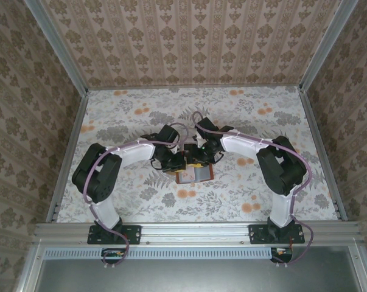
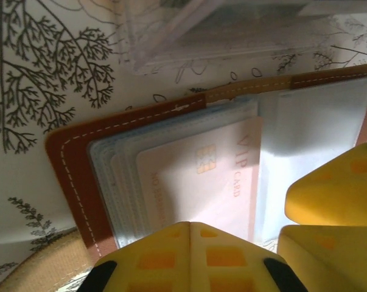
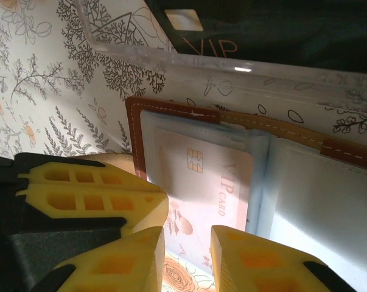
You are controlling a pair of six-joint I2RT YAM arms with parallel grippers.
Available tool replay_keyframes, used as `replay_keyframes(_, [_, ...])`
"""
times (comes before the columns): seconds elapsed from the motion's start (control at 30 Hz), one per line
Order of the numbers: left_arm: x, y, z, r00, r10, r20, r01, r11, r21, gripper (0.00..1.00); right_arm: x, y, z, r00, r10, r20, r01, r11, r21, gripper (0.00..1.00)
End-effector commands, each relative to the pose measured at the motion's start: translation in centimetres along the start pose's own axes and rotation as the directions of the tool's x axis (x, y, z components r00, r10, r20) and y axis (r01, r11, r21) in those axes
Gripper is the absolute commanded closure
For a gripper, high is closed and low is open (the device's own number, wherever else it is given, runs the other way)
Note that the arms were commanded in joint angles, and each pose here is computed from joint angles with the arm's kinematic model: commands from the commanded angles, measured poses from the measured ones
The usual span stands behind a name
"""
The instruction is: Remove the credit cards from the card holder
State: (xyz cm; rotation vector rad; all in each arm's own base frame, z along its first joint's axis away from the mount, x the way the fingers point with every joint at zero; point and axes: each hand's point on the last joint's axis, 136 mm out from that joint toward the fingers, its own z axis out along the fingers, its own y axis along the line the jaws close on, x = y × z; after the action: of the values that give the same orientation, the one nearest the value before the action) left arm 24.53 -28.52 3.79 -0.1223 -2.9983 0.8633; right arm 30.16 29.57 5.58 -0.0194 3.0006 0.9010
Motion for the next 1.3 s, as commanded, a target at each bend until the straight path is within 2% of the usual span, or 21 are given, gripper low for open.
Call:
replay_keyframes(0.0, [0.7,0.9,0.2,1.0,0.008,-0.023,-0.009,0.999,-0.047,1.0,0.4,-0.4,0.9,0.999,0.022,-0.032,-0.023,1.0,-0.019,0.7])
replay_keyframes(0.37, [0.9,1.4,0.4,0.999,0.003,-0.034,-0.005,0.998,-0.064,1.0,0.9,-1.4,2.0,0.998,0.037,-0.059,-0.037,0.999,-0.005,0.69])
replay_keyframes(0.8, [1.1,1.6,0.6,0.999,0.002,-0.044,-0.005,0.997,-0.071,1.0,0.6,-3.2,1.3,0.999,0.026,-0.026,-0.023,0.995,0.099,0.66])
replay_keyframes(1.1, [0.7,1.2,-0.1,1.0,0.014,-0.025,-0.016,0.997,-0.072,1.0,0.5,-1.8,0.1,1.0,0.013,-0.005,-0.012,0.999,0.051,0.66])
replay_keyframes(1.27, [-0.2,-0.1,-1.1,0.999,0.039,0.003,-0.039,0.998,-0.057,1.0,0.5,-2.2,-0.1,1.0,0.024,0.0,-0.024,0.998,0.052,0.66])
